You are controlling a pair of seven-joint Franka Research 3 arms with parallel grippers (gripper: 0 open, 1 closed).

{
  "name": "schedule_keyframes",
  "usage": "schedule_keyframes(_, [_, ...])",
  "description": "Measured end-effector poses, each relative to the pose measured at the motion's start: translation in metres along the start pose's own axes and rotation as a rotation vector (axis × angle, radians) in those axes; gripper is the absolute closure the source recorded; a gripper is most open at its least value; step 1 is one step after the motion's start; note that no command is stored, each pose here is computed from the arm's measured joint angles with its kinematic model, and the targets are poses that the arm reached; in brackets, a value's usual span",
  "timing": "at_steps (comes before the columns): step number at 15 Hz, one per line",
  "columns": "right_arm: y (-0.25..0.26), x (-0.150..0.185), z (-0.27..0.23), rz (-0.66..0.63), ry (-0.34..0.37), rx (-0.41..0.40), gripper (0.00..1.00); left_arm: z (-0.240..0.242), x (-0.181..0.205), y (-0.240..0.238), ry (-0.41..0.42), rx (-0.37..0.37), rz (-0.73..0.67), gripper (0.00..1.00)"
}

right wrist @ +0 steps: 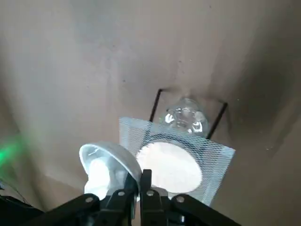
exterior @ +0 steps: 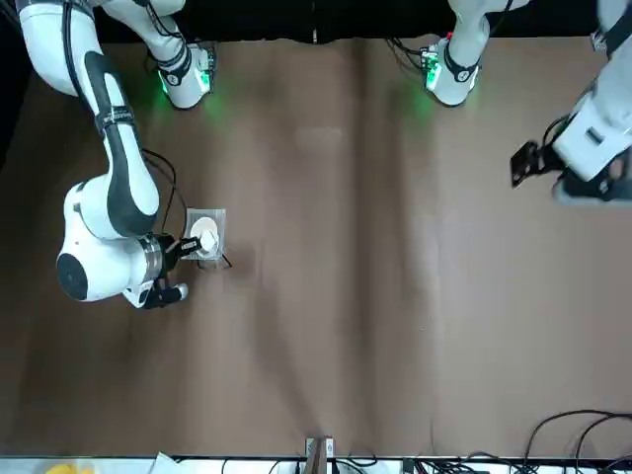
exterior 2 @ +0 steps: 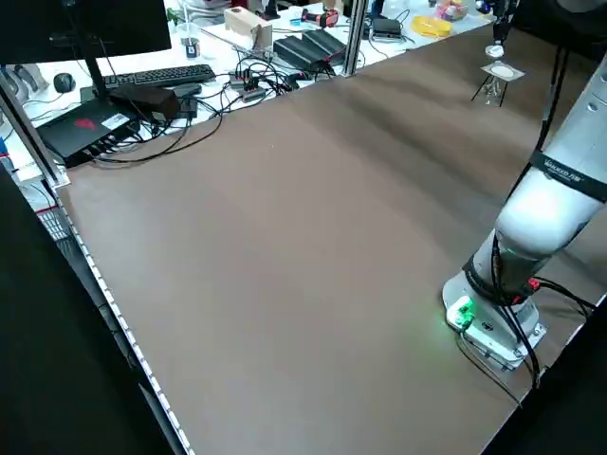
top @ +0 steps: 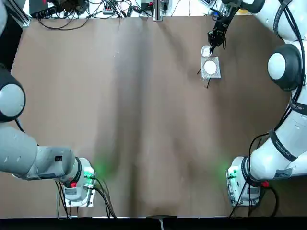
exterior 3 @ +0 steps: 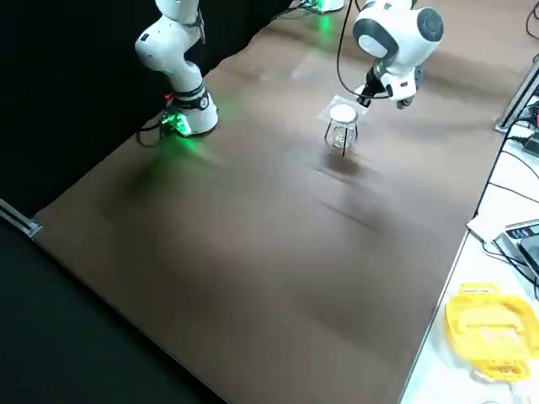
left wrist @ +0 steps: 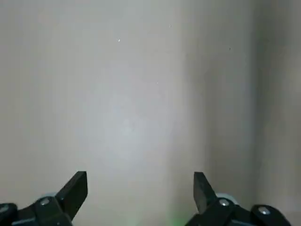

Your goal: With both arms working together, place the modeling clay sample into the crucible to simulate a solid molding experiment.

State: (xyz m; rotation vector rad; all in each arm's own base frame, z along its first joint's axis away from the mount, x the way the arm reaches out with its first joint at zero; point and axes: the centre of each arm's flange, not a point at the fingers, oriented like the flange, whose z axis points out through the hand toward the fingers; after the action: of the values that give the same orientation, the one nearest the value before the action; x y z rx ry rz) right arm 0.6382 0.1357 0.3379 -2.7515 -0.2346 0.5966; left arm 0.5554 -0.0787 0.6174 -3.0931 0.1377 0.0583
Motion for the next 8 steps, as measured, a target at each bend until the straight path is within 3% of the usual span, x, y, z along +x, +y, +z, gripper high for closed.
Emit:
schedule_keyframes(3, [0.012, -0.002, 0.013, -0.010, -0.036, -0.031, 0.94, -0.031, -0.032, -0.037, 0.000, -0.099, -0.050, 0.00])
schedule_keyframes(8, [0.028, -0.004, 0.022, -0.036, -0.064, -0.051, 0.94, -0.025, -0.033, -0.035, -0.014, -0.108, -0.045, 0.00])
